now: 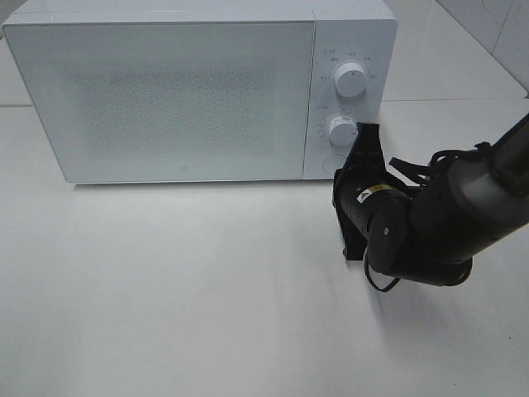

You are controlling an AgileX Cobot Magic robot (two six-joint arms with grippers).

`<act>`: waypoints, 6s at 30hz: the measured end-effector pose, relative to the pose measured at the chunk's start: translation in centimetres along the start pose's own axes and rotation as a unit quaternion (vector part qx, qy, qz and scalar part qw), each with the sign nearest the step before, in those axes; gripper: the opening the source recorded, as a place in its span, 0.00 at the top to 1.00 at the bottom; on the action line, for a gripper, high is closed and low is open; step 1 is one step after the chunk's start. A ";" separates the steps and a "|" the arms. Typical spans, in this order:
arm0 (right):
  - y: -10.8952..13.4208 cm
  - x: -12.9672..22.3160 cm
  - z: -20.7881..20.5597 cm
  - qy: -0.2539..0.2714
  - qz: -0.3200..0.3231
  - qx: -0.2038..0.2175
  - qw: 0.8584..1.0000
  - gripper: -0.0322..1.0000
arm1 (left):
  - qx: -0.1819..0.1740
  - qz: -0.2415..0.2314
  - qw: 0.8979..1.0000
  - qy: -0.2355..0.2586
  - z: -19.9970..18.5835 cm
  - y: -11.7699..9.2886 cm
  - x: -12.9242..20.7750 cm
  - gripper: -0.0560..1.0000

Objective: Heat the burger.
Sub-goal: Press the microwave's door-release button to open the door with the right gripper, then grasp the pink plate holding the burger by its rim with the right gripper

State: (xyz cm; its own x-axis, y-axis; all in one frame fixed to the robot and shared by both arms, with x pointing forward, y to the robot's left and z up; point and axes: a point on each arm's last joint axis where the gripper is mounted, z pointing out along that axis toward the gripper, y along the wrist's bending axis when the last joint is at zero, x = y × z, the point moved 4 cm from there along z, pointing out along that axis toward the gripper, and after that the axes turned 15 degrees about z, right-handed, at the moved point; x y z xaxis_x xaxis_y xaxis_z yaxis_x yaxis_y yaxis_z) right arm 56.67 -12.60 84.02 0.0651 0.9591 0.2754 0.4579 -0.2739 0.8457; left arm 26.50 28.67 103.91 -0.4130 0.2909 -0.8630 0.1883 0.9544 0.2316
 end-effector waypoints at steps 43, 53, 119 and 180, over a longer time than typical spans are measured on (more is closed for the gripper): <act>1.0 0.4 4.2 -0.014 -0.016 -0.017 1.000 0.97 | 0.000 0.000 1.000 0.000 0.0 0.0 0.0 0.03; 1.1 0.4 4.3 -0.017 -0.012 -0.020 1.000 0.97 | 0.000 0.000 1.000 0.000 0.0 0.0 0.0 0.03; 0.6 1.2 0.7 0.050 -0.129 0.093 0.986 0.97 | 0.000 0.000 1.000 0.000 0.0 0.0 0.0 0.03; 8.1 5.5 -8.4 0.360 -0.915 0.072 0.170 0.93 | 0.000 0.000 1.000 0.000 0.0 0.0 0.0 0.03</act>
State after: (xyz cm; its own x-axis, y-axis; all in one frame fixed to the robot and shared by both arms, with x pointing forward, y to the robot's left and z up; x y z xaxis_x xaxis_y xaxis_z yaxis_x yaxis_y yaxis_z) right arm 53.26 -10.12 96.20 -0.4040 -0.8412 -0.3595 -0.8513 0.4895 -0.1888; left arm 26.50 28.67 103.91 -0.4130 0.2909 -0.8630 0.1883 0.9544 0.2316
